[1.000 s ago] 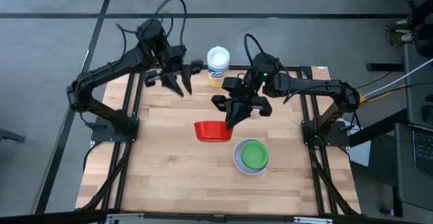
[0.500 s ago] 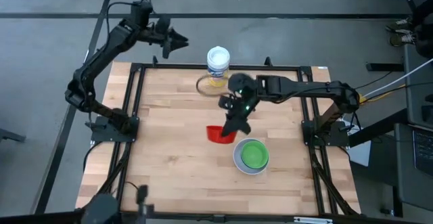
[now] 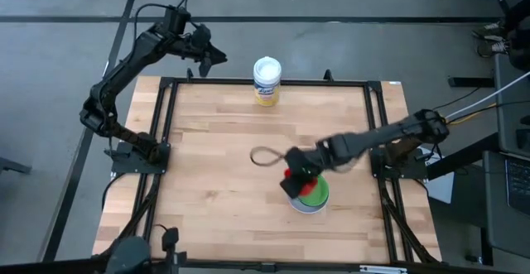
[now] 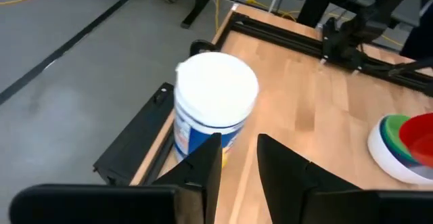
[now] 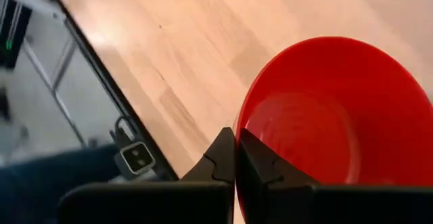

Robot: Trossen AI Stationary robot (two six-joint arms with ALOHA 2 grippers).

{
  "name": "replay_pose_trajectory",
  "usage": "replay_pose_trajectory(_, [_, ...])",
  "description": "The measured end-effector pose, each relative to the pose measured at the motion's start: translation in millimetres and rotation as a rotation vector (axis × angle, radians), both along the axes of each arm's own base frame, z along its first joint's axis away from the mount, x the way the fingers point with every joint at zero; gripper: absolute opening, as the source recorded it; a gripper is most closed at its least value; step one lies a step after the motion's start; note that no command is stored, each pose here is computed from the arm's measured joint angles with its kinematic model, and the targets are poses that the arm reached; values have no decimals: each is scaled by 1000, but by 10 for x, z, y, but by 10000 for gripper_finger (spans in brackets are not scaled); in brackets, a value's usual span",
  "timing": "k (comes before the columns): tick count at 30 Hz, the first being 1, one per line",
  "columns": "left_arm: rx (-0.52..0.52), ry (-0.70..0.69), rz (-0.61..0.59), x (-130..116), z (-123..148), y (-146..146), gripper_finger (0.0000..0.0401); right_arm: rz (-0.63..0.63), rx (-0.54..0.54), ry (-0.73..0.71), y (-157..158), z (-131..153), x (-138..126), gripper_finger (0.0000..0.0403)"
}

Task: Nest bowls inside each other
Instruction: Stack the red bowl on top of the stacked bowls

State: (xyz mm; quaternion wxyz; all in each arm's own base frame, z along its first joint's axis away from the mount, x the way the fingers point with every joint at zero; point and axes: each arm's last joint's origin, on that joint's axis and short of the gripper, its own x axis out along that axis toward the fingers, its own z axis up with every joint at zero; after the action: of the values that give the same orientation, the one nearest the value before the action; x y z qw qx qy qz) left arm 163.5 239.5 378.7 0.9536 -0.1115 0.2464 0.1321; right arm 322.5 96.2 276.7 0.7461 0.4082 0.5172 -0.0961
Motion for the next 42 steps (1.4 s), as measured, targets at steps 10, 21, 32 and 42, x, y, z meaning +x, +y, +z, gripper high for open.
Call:
replay_pose_trajectory(10, [7,-14,-82,230,-2,-122,83,-291,-41,7,274,-24,-292,1])
replay_pose_trajectory(21, [-49,6,-142,464,-108,-195,82,-332,-39,81,326,-252,-395,1])
replay_pose_trajectory(32, [-95,43,-164,618,-279,-136,82,-413,-74,94,286,-425,-441,1])
replay_pose_trajectory(42, [-104,54,-169,665,-355,-84,82,-453,-124,80,120,-447,-386,1])
